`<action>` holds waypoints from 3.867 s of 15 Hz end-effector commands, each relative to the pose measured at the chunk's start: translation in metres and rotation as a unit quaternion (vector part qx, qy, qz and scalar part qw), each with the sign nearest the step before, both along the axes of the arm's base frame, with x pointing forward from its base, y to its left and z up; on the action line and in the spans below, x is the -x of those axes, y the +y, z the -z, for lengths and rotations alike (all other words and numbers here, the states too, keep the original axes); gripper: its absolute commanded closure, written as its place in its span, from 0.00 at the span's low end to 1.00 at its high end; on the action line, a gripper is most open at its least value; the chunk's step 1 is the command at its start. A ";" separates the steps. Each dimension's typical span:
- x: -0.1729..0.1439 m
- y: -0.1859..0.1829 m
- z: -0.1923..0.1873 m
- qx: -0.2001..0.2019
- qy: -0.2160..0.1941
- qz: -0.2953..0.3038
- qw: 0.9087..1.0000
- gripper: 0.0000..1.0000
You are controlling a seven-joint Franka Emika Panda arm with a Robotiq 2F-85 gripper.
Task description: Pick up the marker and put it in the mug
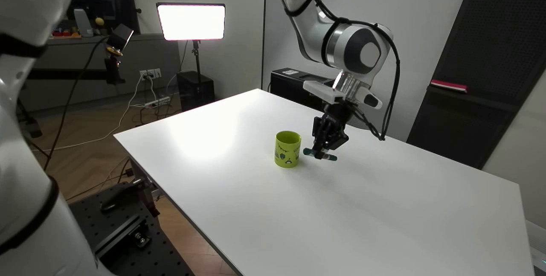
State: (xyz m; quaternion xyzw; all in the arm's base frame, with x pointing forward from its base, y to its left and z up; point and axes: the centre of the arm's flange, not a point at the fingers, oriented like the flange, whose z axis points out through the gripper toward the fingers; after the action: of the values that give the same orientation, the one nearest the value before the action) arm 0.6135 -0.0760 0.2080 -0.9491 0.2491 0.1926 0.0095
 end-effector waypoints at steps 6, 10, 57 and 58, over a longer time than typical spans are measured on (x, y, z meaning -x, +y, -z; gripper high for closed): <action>-0.020 0.046 -0.035 -0.065 0.005 -0.011 0.998 0.95; -0.022 0.068 -0.032 -0.083 0.015 -0.017 0.996 0.95; -0.010 0.098 0.000 -0.074 0.047 -0.034 0.996 0.00; -0.010 0.098 -0.008 -0.068 0.035 -0.041 0.996 0.00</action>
State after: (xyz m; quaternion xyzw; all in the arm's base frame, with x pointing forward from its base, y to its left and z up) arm 0.6216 0.0203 0.1868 -0.9371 0.2007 0.2759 0.0734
